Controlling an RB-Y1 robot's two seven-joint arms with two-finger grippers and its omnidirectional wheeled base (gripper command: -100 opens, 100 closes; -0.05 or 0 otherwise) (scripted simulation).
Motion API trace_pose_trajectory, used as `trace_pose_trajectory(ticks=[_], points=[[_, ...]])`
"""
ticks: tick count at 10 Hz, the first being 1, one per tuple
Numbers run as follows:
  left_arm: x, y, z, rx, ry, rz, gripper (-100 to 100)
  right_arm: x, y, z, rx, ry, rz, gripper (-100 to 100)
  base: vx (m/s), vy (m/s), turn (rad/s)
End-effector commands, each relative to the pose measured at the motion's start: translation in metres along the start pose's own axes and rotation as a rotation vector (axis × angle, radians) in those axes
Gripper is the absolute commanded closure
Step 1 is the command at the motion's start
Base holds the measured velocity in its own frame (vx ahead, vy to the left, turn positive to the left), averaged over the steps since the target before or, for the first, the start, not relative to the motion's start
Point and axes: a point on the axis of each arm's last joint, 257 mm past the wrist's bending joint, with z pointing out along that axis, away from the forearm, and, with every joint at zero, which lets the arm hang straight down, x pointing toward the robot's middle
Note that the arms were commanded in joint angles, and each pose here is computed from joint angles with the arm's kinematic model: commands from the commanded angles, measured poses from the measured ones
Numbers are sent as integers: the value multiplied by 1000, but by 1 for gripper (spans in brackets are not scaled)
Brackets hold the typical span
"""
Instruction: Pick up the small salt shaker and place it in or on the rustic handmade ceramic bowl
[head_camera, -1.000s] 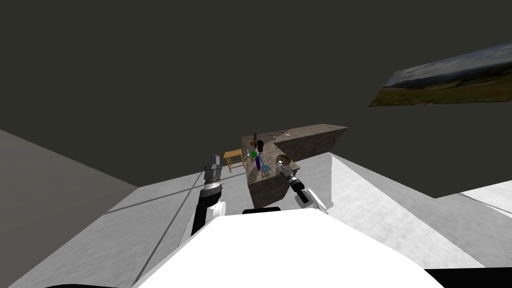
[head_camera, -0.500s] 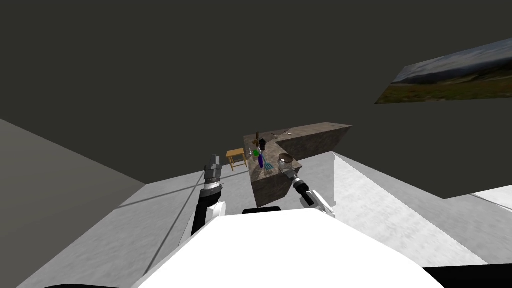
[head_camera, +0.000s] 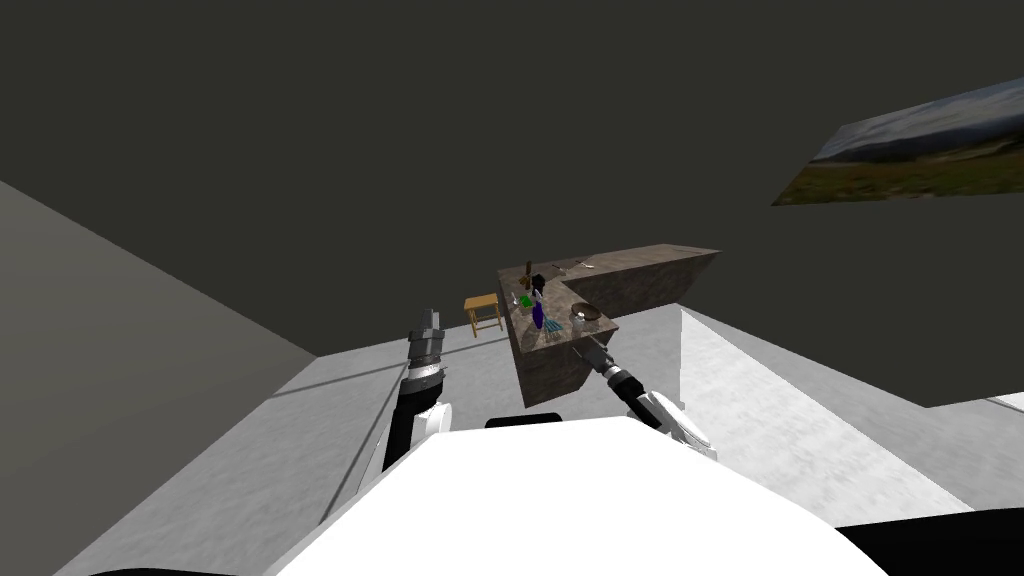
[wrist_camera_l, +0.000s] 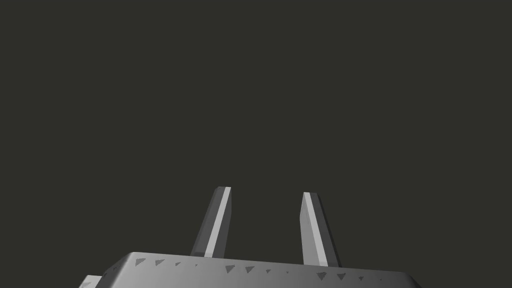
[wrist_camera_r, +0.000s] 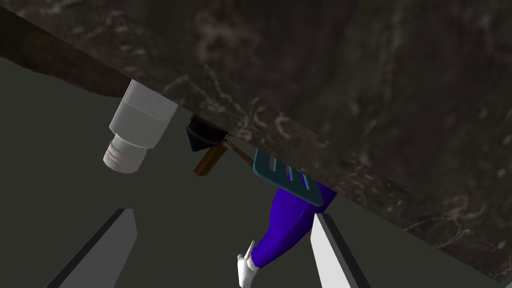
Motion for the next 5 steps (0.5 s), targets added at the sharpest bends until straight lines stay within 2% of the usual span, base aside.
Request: trace_pose_trajectory(ticks=[1, 3, 4, 5], points=[[0, 0, 0, 0, 0, 0, 0, 1, -7, -6, -14, 7, -32, -100, -44, 127, 11], [0, 0, 0, 0, 0, 0, 0, 18, -18, -31, -55, 43, -116, -100, -37, 146, 79], [0, 0, 0, 0, 0, 0, 0, 18, -19, -32, -58, 44, -122, -100, -36, 121, 18], [0, 0, 0, 0, 0, 0, 0, 26, -26, -45, -83, 65, -168, -100, -41, 117, 68]])
